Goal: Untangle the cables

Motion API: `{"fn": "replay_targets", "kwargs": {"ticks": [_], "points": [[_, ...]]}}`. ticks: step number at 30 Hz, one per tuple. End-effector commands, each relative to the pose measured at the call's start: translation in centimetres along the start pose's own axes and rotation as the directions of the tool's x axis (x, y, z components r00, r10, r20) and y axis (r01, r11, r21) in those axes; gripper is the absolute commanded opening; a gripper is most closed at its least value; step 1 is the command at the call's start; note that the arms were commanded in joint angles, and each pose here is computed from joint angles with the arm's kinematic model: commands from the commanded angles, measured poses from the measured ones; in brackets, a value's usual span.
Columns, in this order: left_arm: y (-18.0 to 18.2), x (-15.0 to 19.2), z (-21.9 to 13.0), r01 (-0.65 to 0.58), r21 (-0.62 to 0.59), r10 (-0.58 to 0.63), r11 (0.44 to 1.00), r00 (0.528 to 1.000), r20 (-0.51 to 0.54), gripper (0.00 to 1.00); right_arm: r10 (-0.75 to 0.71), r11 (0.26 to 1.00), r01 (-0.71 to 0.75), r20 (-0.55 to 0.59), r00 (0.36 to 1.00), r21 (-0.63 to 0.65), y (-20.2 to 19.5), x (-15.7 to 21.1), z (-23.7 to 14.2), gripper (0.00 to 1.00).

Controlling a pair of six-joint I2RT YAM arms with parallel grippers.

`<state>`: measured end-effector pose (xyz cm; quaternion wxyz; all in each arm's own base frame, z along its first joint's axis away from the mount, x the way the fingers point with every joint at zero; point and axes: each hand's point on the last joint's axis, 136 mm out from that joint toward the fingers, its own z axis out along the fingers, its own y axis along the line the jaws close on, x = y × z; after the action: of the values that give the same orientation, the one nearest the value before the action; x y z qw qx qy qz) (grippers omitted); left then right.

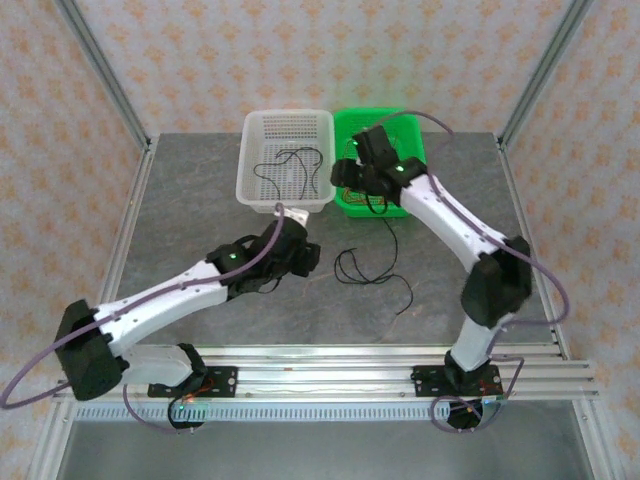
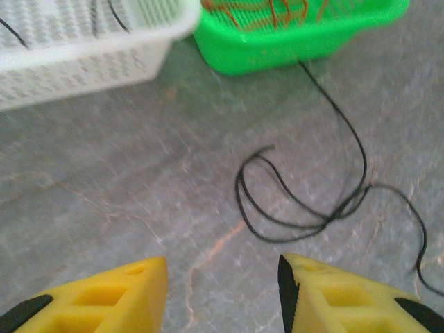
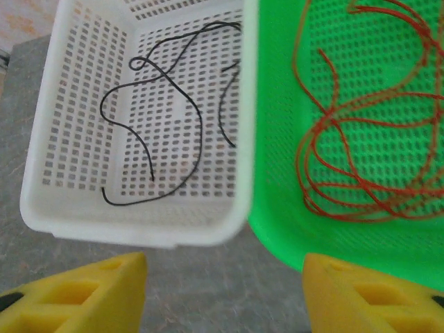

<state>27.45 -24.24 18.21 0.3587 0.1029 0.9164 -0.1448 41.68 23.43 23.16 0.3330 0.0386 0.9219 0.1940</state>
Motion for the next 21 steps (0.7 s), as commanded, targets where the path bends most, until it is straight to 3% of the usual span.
{"fn": "replay_targets", "kwargs": {"ticks": [1, 7, 14, 21], "points": [[-2.0, 1.2, 1.6, -0.02, 0.063, 0.026, 0.998, 0.996, -0.085, 0.46, 0.073, 0.997, -0.075, 0.117, 0.99, 0.018, -3.3, -1.1, -3.6, 0.6], [-4.1, 2.9, 6.0, -0.029, 0.1, 0.049, 0.995, 0.978, -0.202, 0.38, 0.116, 0.99, -0.125, 0.135, 0.984, 0.063, -8.4, 2.3, -6.6, 0.59], [-4.5, 5.4, 10.3, -0.03, 0.064, 0.049, 0.997, 0.946, -0.319, 0.31, 0.138, 0.987, -0.148, 0.134, 0.981, 0.064, -10.2, 5.5, -8.2, 0.59], [-4.4, 6.5, 12.6, -0.043, 0.022, 0.048, 0.999, 0.927, -0.373, 0.31, 0.144, 0.987, -0.152, 0.124, 0.982, 0.058, -10.9, 7.2, -8.3, 0.59]]}}
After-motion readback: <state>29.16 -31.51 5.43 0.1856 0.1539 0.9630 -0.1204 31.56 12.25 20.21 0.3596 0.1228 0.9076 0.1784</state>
